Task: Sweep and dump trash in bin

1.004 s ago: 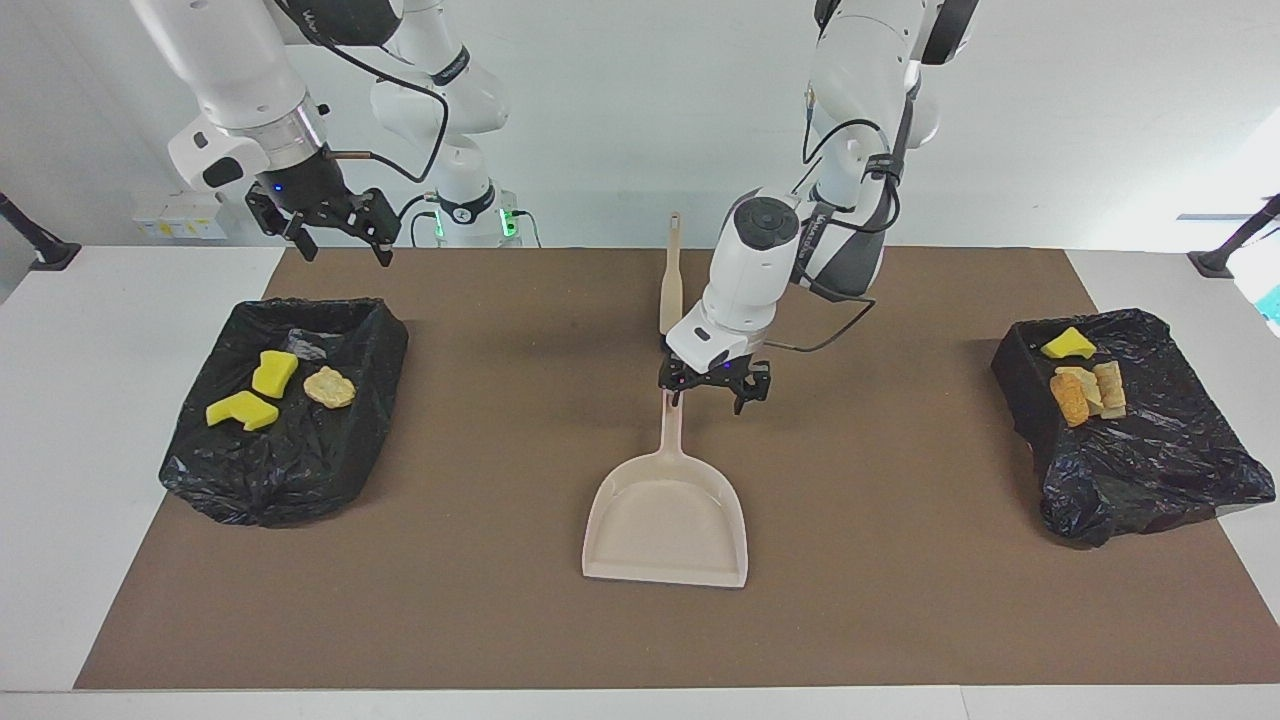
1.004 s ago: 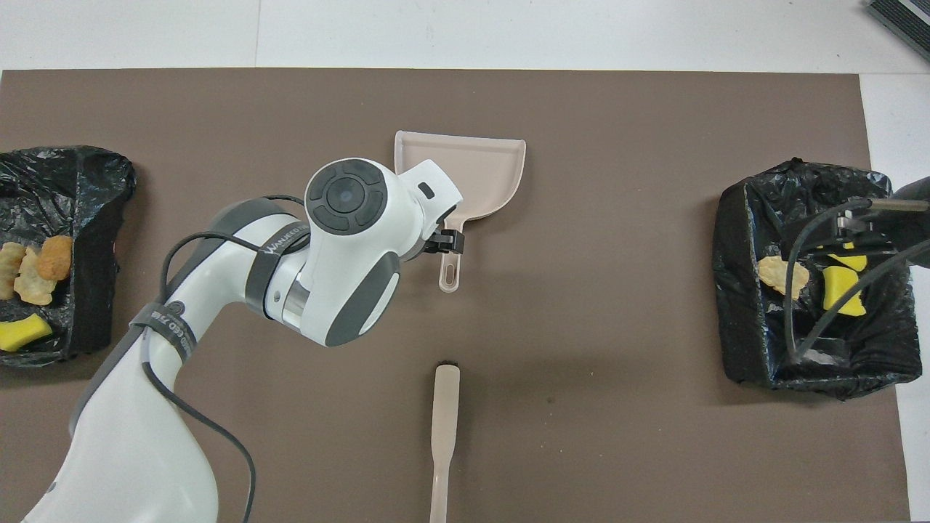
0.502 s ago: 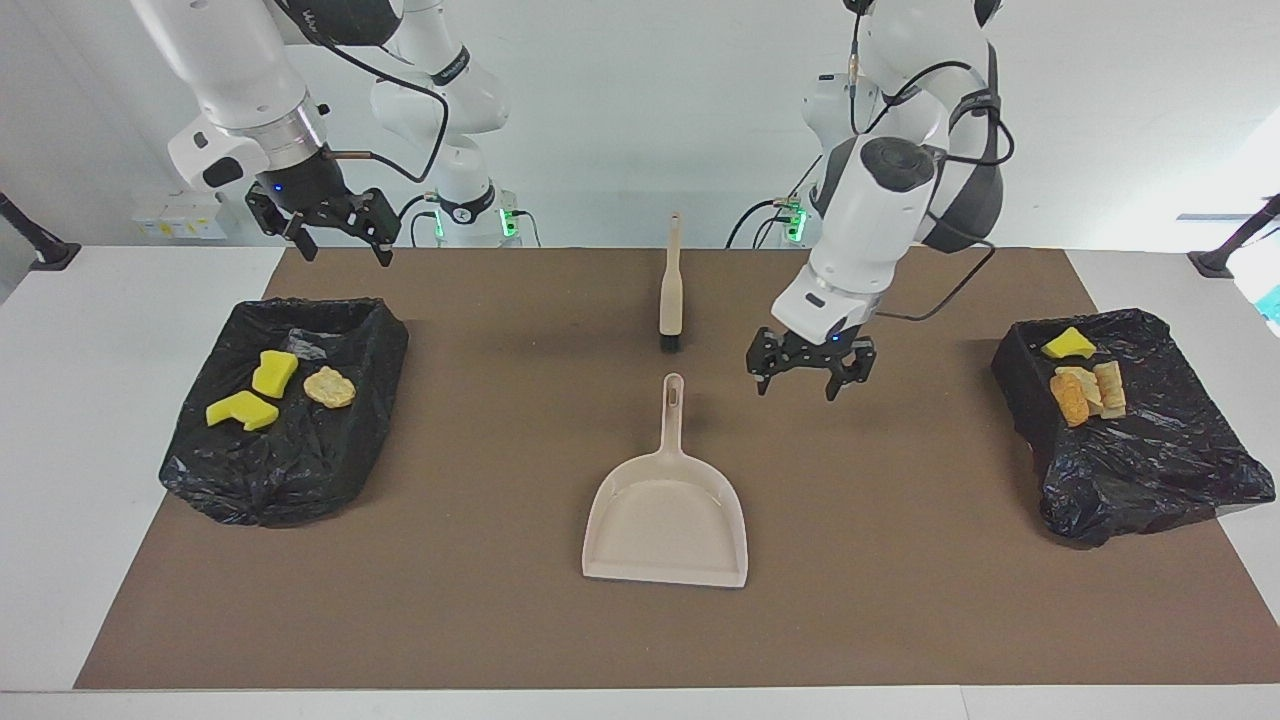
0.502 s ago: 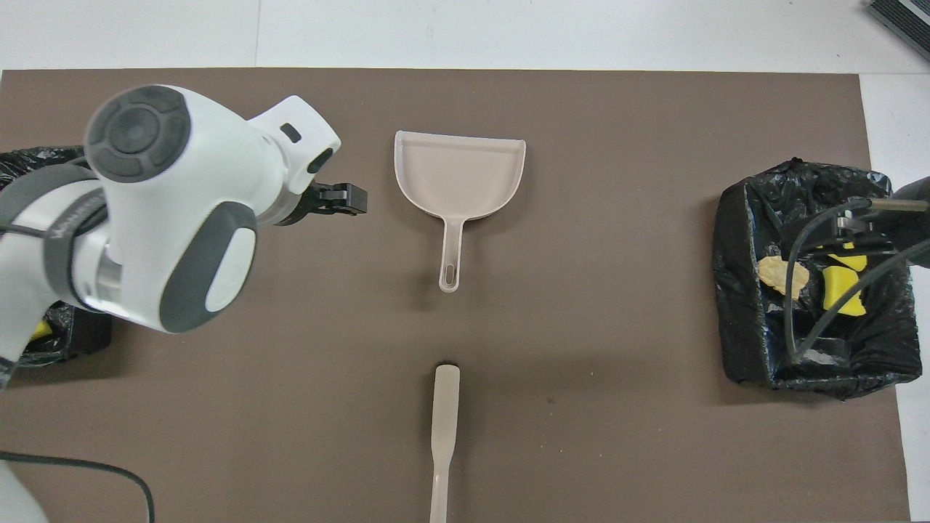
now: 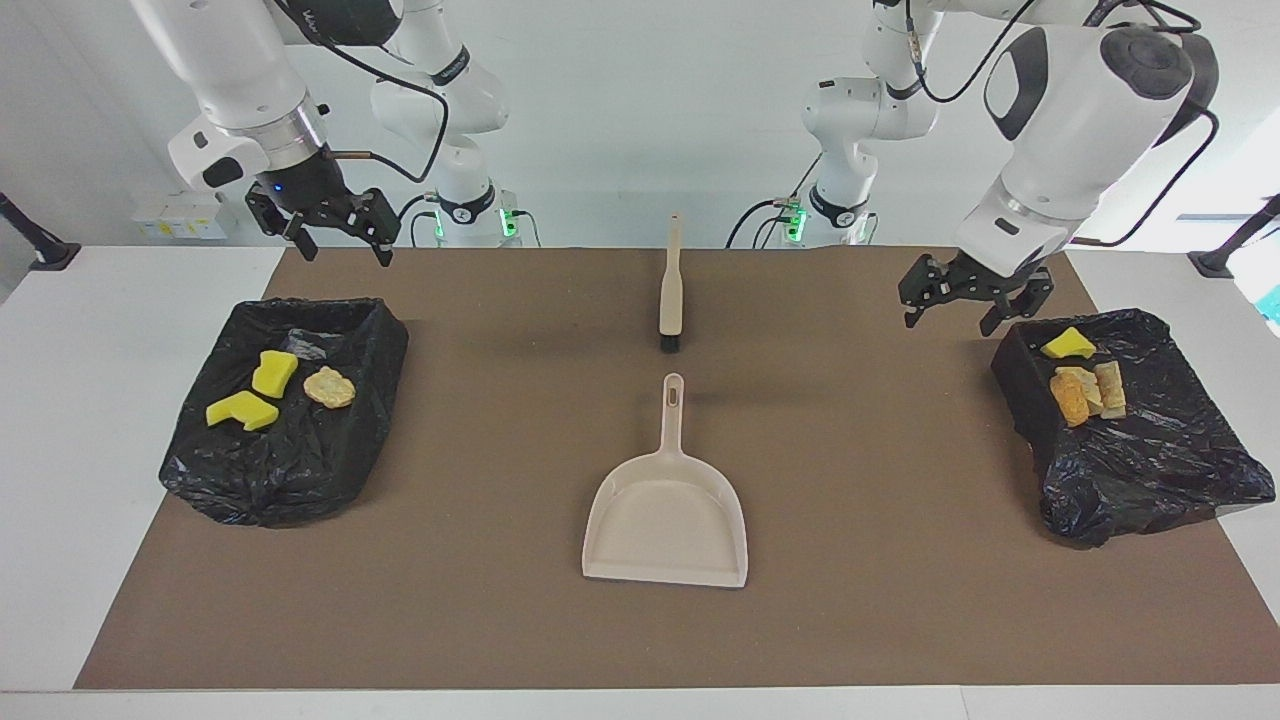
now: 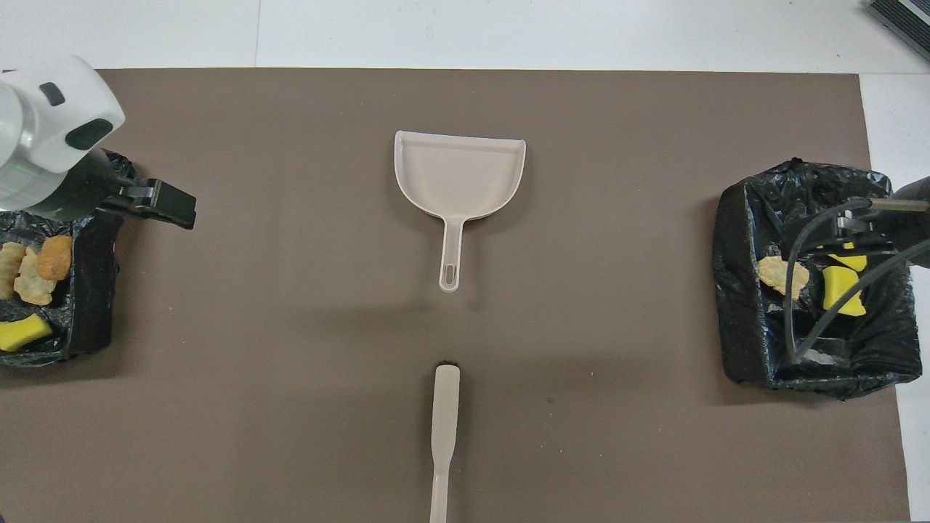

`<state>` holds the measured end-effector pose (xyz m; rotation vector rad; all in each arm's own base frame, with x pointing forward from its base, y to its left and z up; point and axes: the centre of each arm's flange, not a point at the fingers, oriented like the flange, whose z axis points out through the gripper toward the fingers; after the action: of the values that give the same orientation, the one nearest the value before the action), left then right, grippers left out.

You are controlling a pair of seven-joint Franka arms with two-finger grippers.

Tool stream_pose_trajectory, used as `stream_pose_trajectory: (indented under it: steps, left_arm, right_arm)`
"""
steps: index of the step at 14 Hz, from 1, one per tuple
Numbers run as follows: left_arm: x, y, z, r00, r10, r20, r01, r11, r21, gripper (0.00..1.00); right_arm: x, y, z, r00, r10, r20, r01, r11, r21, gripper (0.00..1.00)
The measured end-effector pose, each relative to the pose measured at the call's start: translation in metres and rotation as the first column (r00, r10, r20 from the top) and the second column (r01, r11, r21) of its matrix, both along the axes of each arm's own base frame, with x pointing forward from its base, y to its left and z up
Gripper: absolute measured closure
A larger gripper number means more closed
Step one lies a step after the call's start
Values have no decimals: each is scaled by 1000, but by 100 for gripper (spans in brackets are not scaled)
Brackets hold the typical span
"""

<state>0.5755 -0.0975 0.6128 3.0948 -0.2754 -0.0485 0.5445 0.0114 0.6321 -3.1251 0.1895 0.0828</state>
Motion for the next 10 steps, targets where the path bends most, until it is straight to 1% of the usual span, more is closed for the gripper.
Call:
stream_pose_trajectory:
  steps: [3,6,8,10]
  left_arm:
    - [-31,20,42,1000,16,-26,-16,1000,9,0]
    - [-55,36,63,998,-17,-56,18,1000,13,0]
    - [-66,36,73,998,-20,-57,21,1000,14,0]
    - [-76,37,85,999,-21,-41,22,1000,15,0]
  right_arm:
    - [0,0,0,1000,0,0,0,1000,0,0]
    - [0,0,0,1000,0,0,0,1000,0,0]
    - [0,0,0,1000,0,0,0,1000,0,0]
    - [0,0,0,1000,0,0,0,1000,0,0]
